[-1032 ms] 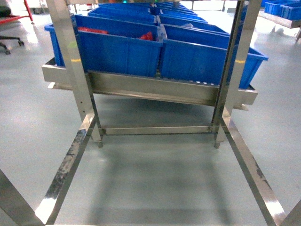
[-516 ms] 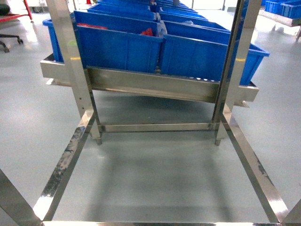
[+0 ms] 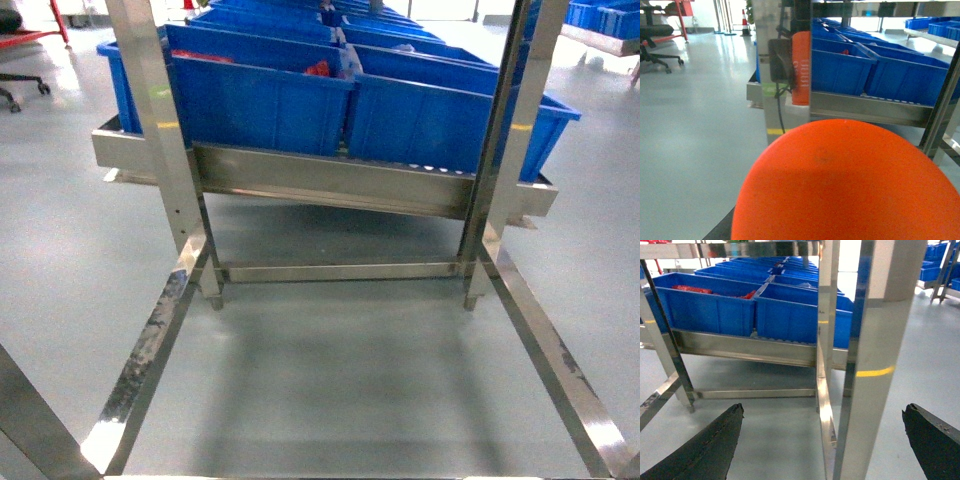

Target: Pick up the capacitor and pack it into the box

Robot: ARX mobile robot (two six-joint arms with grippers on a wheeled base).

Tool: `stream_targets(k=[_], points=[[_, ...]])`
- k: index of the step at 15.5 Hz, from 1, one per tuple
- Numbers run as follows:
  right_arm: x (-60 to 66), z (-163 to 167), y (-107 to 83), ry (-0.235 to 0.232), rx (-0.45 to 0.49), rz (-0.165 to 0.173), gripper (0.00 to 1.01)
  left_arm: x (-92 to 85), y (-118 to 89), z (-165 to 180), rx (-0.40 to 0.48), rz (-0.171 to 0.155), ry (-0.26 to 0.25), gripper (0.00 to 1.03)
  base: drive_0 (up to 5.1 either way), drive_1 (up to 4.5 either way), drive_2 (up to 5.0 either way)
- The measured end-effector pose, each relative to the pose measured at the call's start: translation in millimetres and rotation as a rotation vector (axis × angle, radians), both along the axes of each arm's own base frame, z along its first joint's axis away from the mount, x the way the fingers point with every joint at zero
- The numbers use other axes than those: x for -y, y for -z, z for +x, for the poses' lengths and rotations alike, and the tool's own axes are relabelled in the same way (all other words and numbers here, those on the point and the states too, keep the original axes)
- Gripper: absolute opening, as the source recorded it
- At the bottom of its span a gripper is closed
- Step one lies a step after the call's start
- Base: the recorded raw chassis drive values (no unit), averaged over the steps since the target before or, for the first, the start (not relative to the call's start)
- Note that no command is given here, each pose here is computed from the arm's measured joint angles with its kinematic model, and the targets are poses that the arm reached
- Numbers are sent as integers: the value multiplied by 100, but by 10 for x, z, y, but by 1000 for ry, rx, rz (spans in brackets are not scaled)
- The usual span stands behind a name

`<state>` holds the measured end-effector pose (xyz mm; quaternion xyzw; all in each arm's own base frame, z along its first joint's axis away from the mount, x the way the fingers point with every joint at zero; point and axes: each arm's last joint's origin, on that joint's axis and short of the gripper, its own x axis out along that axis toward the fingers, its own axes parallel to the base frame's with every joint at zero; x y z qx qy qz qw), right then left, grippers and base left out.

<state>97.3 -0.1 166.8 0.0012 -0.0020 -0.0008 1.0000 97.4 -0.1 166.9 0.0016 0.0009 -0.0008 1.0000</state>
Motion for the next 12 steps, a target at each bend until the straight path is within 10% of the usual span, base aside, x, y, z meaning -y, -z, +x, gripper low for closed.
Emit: stream_targets(k=[12], points=[[0, 0, 3, -1, -3, 0, 98, 0, -2, 0, 2, 0, -1, 43, -490, 226, 271]])
